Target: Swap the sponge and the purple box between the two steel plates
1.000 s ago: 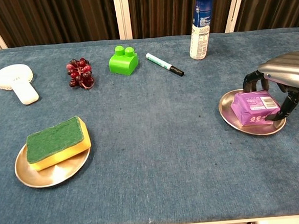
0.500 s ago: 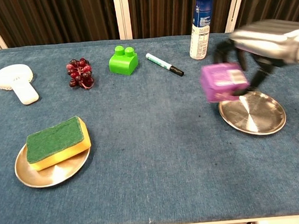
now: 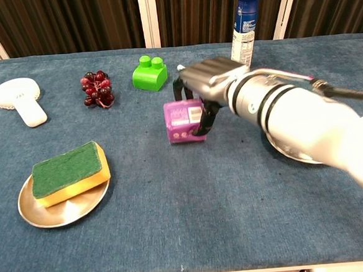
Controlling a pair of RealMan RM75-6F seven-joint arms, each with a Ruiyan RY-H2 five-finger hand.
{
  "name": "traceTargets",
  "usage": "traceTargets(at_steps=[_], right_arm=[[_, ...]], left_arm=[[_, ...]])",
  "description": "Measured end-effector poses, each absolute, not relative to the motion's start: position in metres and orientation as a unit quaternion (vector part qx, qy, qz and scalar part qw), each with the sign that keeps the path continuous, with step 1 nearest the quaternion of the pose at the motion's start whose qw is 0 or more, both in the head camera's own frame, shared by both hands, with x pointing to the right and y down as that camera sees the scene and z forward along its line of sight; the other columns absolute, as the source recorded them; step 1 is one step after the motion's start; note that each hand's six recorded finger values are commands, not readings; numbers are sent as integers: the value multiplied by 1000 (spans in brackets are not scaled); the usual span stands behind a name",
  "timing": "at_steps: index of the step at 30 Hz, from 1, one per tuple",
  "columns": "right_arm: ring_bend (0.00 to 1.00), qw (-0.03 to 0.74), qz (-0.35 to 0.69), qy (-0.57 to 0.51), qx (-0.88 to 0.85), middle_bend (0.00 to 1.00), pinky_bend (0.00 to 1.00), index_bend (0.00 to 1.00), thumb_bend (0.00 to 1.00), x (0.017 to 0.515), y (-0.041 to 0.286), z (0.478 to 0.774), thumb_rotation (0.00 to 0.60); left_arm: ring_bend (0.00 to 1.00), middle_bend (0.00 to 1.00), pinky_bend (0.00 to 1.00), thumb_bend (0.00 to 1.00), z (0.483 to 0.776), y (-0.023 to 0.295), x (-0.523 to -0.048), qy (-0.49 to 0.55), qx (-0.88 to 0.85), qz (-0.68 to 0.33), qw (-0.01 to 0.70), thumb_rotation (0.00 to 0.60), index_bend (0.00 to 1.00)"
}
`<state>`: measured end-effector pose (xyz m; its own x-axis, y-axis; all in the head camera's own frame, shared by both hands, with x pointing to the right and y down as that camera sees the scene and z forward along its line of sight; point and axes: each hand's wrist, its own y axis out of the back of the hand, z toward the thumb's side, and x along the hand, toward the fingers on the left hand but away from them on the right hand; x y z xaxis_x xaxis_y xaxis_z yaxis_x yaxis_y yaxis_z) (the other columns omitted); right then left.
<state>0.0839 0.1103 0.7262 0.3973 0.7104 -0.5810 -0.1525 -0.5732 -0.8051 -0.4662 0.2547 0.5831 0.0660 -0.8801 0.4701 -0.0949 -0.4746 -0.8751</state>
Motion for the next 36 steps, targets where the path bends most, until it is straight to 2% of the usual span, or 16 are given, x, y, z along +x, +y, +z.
traceTargets(at_steps=[1, 3, 7, 11, 17, 21, 27, 31, 36], right_arm=[[132, 418, 518, -187, -722, 131, 225, 26, 347, 85, 112, 728, 600], [26, 412, 522, -178, -725, 24, 116, 0, 244, 88, 115, 727, 600], [0, 404, 515, -172, -736, 0, 4, 0, 166, 97, 119, 714, 600], [0, 412, 500, -187, -738, 0, 0, 0, 162, 121, 119, 689, 600], [0, 472, 487, -228, -699, 0, 0, 0, 163, 198, 123, 642, 600], [0, 489, 496, -275, -662, 0, 0, 0, 163, 280, 153, 610, 600], [0, 453, 528, -351, -627, 0, 0, 0, 163, 389, 207, 579, 600], [0, 447, 544, -350, -619, 0, 0, 0, 163, 432, 238, 568, 600], [0, 444, 540, -344, -627, 0, 0, 0, 163, 441, 250, 558, 600]], left_arm=[[0, 0, 61, 73, 583, 255, -465, 377, -645, -568, 345, 600, 0], [0, 0, 61, 66, 585, 256, -462, 373, -650, -566, 345, 600, 0], [0, 0, 69, 42, 589, 257, -452, 368, -667, -551, 341, 600, 0], [37, 37, 196, 47, 597, 256, -432, 382, -694, -513, 331, 600, 18], [148, 128, 231, 125, 616, 249, -382, 422, -742, -437, 283, 600, 82], [156, 141, 228, 135, 627, 243, -359, 404, -755, -438, 272, 600, 105], [183, 207, 218, 134, 651, 238, -321, 344, -750, -478, 302, 600, 202], [208, 236, 236, 135, 671, 236, -290, 307, -746, -502, 313, 600, 251], [208, 235, 236, 134, 690, 231, -256, 296, -746, -511, 308, 600, 251]])
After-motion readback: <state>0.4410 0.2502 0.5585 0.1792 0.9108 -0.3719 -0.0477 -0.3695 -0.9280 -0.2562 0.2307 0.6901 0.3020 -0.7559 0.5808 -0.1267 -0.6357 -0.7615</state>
